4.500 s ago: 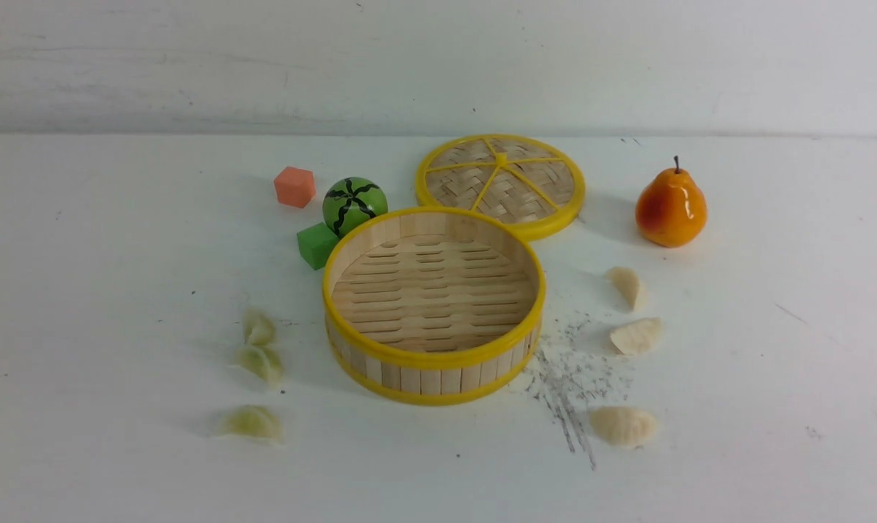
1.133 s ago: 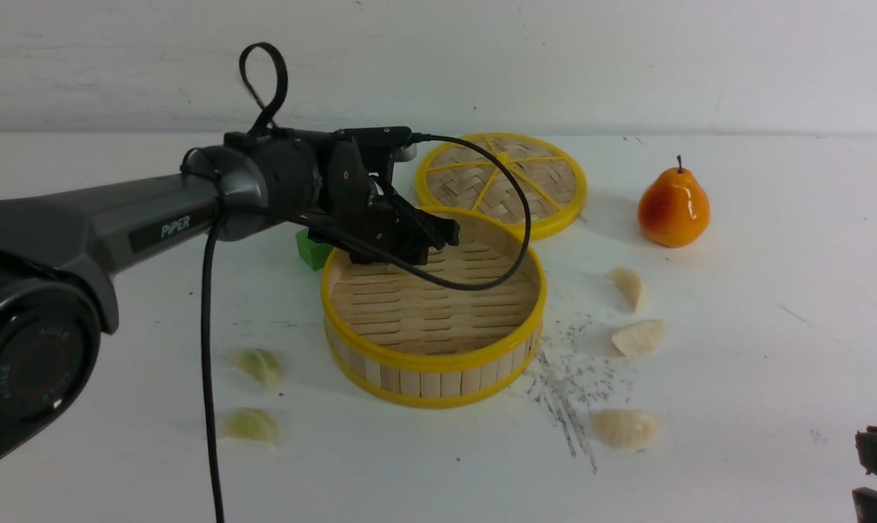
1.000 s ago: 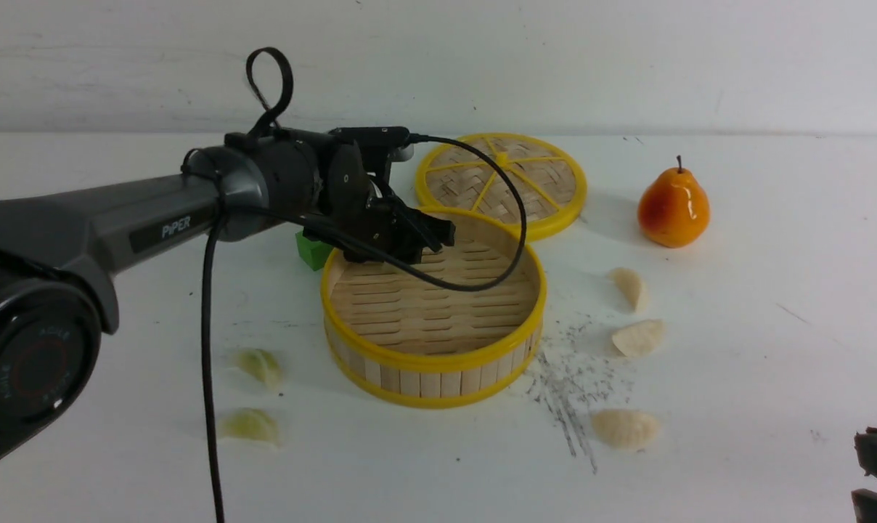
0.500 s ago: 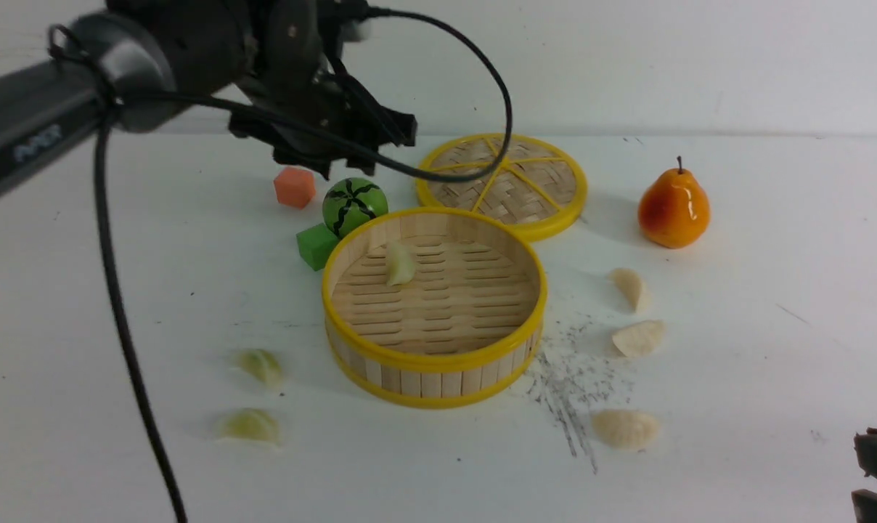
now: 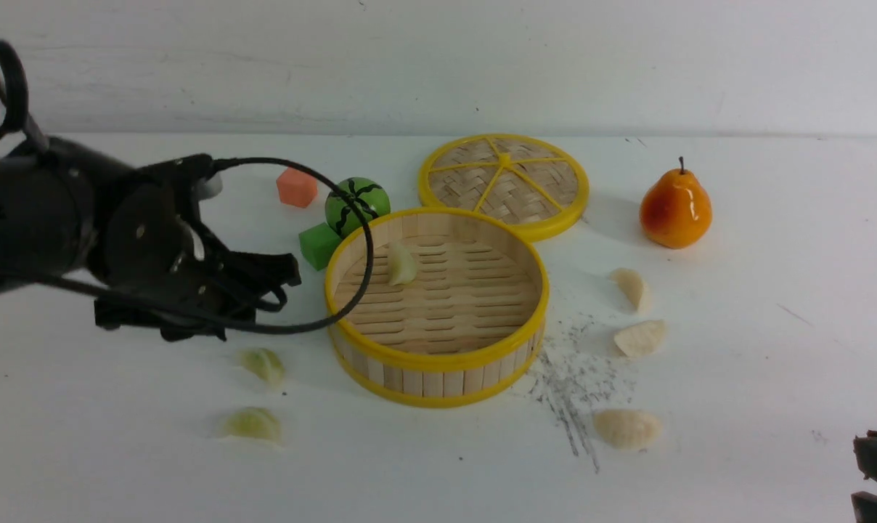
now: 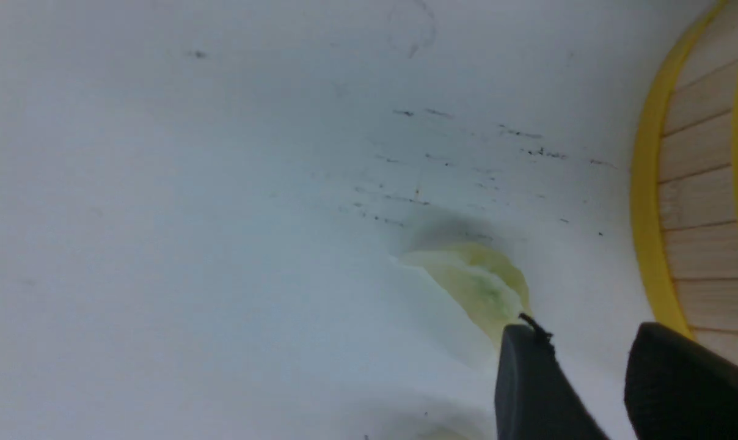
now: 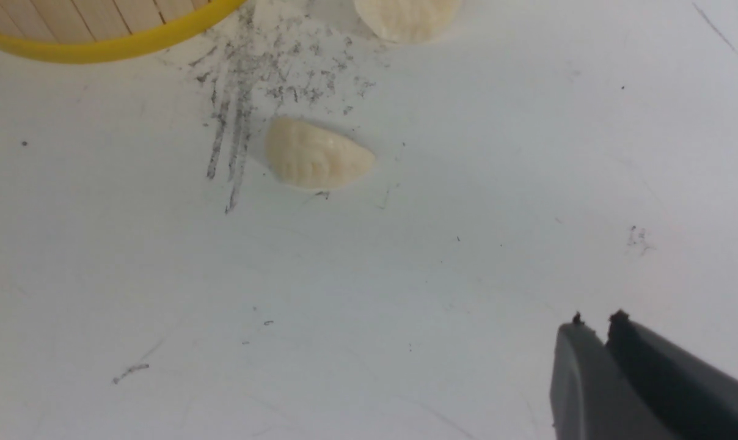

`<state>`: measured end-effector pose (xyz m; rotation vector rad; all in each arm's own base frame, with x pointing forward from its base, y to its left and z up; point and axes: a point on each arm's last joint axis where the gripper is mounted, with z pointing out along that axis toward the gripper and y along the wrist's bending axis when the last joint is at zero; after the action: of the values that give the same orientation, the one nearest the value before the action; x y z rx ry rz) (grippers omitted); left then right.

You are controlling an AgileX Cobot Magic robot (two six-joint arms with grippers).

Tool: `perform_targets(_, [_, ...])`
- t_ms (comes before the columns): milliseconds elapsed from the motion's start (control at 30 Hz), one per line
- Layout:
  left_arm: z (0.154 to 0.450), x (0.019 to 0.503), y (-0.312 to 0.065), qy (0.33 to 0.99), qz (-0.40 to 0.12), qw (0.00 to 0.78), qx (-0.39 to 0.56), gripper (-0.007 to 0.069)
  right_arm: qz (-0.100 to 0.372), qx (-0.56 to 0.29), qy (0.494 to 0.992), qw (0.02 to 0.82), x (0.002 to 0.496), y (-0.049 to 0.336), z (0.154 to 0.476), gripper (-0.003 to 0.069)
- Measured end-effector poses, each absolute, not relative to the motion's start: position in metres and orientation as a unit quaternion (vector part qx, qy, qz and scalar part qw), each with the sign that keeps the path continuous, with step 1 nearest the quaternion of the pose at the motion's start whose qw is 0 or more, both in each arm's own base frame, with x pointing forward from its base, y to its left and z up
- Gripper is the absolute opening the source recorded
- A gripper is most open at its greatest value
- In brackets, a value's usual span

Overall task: Put the dumplings into the steamer on the white table.
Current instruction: 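Reach for and grasp a dumpling on the table with the left gripper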

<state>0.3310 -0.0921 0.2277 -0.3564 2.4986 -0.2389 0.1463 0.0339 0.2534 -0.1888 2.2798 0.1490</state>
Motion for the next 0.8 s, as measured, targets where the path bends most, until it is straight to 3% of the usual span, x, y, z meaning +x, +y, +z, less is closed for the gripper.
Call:
perform_targets(200, [0.196, 0.340, -0.096, 0.932, -0.115, 0.294, -0.177, 0.0477, 0.059, -0.075, 0.907, 0.411, 0.145, 0.034, 0.248, 0.0059])
perform_targets(367, [0.177, 0.353, -0.100, 0.937, -0.108, 0.284, -0.174, 0.0515, 0.059, -0.076, 0.905, 0.415, 0.146, 0.034, 0.248, 0.0058])
perform_targets(467, [0.163, 0.359, -0.101, 0.944, -0.094, 0.273, -0.163, 0.0482, 0.059, -0.075, 0.905, 0.415, 0.146, 0.034, 0.248, 0.0057])
perform_targets(733, [0.161, 0.365, -0.102, 0.945, -0.086, 0.274, -0.154, 0.0176, 0.060, -0.075, 0.905, 0.415, 0.146, 0.034, 0.248, 0.0057])
perform_targets(800, [0.166, 0.368, -0.103, 0.945, -0.084, 0.278, -0.150, 0.0179, 0.060, -0.075, 0.905, 0.415, 0.146, 0.034, 0.248, 0.0057])
